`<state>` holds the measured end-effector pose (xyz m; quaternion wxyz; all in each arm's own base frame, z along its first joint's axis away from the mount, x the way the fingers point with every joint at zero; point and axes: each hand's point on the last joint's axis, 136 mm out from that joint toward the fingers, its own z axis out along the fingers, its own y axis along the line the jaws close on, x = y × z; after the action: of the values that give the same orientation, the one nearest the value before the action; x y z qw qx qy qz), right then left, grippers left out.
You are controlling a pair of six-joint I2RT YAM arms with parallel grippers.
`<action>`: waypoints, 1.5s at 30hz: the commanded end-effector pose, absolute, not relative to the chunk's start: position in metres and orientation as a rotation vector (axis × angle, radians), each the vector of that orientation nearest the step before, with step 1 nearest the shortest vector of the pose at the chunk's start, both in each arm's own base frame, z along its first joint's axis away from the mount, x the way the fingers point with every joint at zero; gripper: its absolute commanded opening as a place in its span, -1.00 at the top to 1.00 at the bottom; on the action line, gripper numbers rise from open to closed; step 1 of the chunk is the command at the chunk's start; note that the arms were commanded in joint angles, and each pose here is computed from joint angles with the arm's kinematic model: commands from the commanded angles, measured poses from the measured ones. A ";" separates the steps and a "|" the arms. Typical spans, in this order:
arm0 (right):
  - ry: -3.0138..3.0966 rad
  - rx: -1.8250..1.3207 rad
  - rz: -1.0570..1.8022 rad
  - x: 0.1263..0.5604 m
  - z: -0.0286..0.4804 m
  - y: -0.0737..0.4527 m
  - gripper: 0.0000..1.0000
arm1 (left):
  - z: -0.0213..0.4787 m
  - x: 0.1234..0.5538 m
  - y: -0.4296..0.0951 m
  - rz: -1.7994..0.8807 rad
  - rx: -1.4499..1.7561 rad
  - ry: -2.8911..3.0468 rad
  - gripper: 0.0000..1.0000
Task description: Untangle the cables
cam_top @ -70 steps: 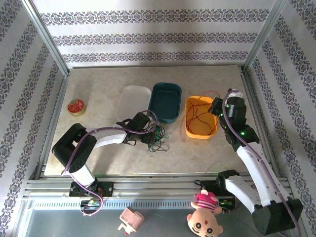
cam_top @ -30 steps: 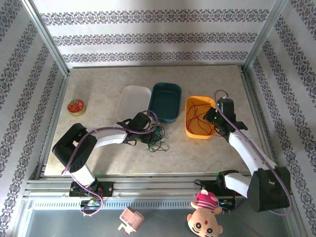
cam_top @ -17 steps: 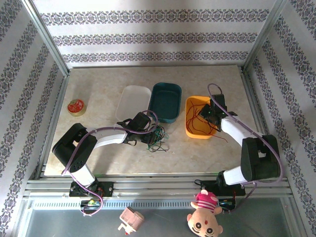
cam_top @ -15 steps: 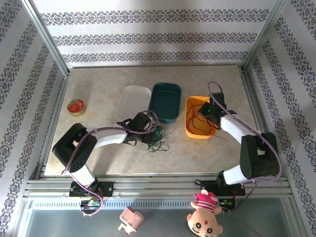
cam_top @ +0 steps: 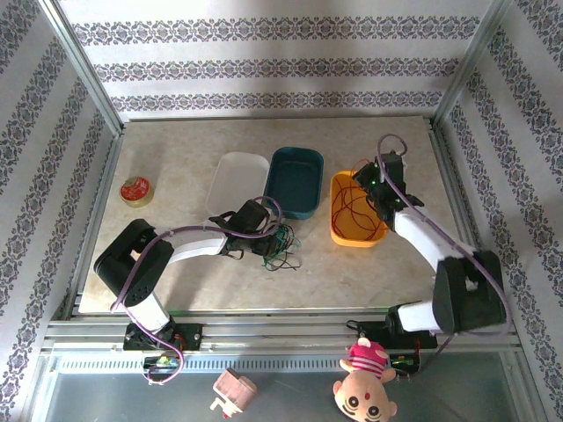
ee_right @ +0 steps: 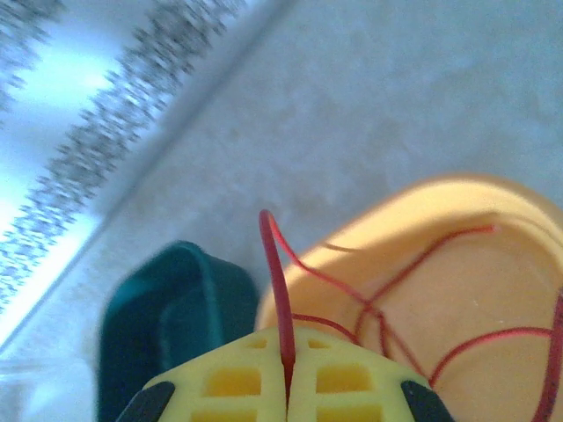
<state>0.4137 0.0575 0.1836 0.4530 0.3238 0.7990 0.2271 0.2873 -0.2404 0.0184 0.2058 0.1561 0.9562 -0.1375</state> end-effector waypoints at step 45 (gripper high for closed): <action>2.061 0.732 0.430 0.347 0.159 0.036 -0.05 | -0.019 0.247 -0.220 -0.253 0.555 2.845 -0.21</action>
<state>0.3549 0.0456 0.1476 0.4177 0.3130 0.8252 0.2159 0.2855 -0.2435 0.0192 0.1996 0.1725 0.9560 -0.1287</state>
